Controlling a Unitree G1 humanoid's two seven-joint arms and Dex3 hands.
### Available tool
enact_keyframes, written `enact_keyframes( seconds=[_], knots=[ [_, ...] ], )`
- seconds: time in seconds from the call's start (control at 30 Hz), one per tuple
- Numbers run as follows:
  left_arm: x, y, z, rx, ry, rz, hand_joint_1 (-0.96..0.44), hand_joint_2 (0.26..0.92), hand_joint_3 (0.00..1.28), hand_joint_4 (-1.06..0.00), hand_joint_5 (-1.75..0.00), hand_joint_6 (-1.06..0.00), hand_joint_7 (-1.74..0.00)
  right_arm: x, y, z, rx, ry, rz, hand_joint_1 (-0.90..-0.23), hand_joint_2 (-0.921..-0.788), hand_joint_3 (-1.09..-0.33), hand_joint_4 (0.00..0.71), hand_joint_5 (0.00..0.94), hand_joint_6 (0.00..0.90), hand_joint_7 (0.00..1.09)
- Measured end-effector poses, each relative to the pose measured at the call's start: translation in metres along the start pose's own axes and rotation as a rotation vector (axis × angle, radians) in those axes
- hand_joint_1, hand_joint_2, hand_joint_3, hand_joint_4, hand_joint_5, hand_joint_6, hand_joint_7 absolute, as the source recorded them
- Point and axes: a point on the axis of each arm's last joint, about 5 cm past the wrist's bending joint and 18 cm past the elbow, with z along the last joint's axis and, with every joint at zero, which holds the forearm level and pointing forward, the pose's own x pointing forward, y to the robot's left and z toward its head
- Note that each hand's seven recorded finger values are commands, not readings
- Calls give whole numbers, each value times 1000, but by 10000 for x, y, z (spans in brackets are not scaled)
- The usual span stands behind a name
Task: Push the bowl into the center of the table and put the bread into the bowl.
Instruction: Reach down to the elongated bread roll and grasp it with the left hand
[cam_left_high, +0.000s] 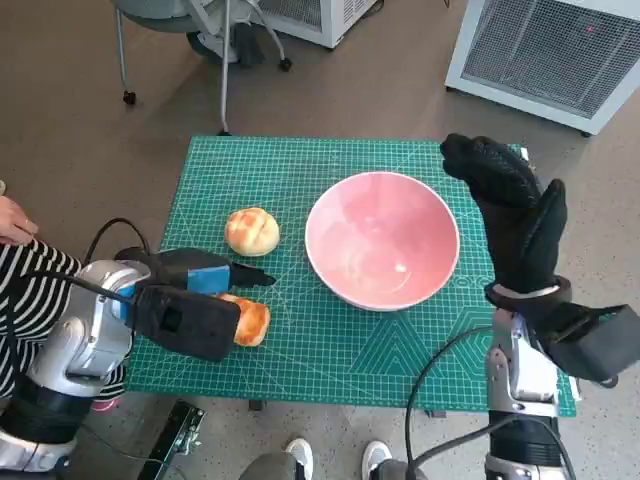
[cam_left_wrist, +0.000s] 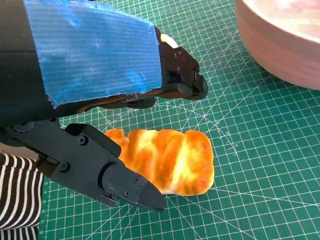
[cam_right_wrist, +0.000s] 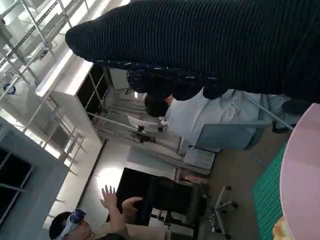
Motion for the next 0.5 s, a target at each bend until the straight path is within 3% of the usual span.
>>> enact_keyframes(
  seconds=[0.27,0.5],
  knots=[
    [25,-63,-1,20,24,18,-190,688,1,-469,-44,-422,-190,1,-1,4,3,-1,-1,-684,-921,-682,171,1,104,385],
    [48,-154,-7,28,20,34,-42,696,4,-629,-100,-535,-291,0,-7,5,6,4,-5,-684,-921,-680,172,1,104,386]
  ],
)
